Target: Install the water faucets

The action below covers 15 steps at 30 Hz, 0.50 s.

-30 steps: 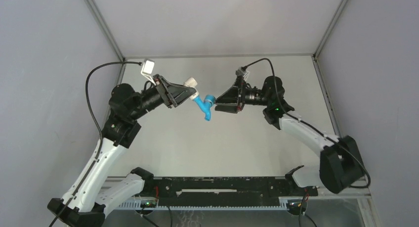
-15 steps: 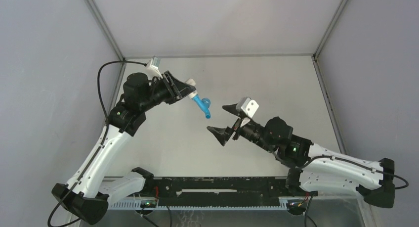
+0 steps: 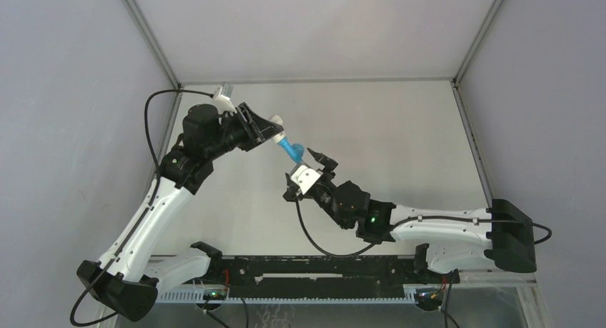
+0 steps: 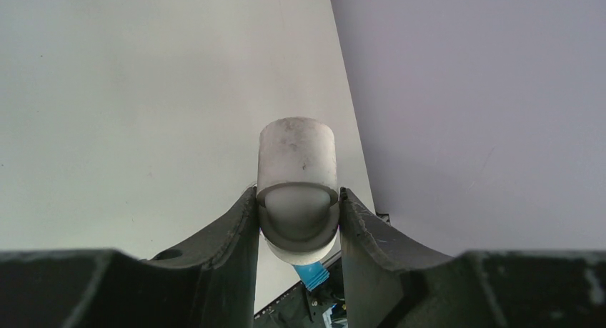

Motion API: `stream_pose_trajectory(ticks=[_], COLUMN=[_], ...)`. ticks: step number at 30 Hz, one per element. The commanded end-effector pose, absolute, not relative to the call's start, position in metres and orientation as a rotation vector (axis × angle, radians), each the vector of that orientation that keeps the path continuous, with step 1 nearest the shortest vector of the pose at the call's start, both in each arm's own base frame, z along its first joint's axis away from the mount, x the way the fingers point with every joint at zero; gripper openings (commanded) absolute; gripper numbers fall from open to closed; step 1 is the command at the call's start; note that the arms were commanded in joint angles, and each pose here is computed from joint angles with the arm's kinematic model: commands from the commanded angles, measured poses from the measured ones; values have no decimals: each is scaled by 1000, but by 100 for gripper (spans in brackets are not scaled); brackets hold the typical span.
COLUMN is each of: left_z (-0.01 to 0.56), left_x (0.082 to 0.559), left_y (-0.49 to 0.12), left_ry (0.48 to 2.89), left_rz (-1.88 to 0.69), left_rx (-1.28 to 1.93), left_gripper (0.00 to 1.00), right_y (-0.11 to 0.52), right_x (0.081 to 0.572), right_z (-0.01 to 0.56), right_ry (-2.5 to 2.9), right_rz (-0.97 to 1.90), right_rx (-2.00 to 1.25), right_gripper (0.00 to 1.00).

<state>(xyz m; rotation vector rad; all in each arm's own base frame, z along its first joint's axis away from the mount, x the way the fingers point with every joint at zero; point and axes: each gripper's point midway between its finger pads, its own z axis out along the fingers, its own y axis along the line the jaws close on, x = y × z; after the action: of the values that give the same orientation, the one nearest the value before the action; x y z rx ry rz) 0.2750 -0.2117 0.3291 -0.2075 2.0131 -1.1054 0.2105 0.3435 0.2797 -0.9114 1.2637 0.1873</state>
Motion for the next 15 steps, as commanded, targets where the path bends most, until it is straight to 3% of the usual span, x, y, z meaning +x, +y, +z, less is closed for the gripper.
stream_pose_trajectory(ticks=[1,10,15], left_z=[389,392,394], left_x=[272,269,267], left_y=[-211,-215,-215], left_ry=[1845,1840,1824], left_rz=[-1174,-1203,-1205], left_rx=[-176,-146,-136], left_gripper=[0,0,0], right_y=[344,357,365], right_x=[230,244,234], right_z=[309,289,289], right_ry=[1255,1322,1356], right_rz=[189,241,410], right_rx=[-734,-704,-756], right_gripper=[84,50,29])
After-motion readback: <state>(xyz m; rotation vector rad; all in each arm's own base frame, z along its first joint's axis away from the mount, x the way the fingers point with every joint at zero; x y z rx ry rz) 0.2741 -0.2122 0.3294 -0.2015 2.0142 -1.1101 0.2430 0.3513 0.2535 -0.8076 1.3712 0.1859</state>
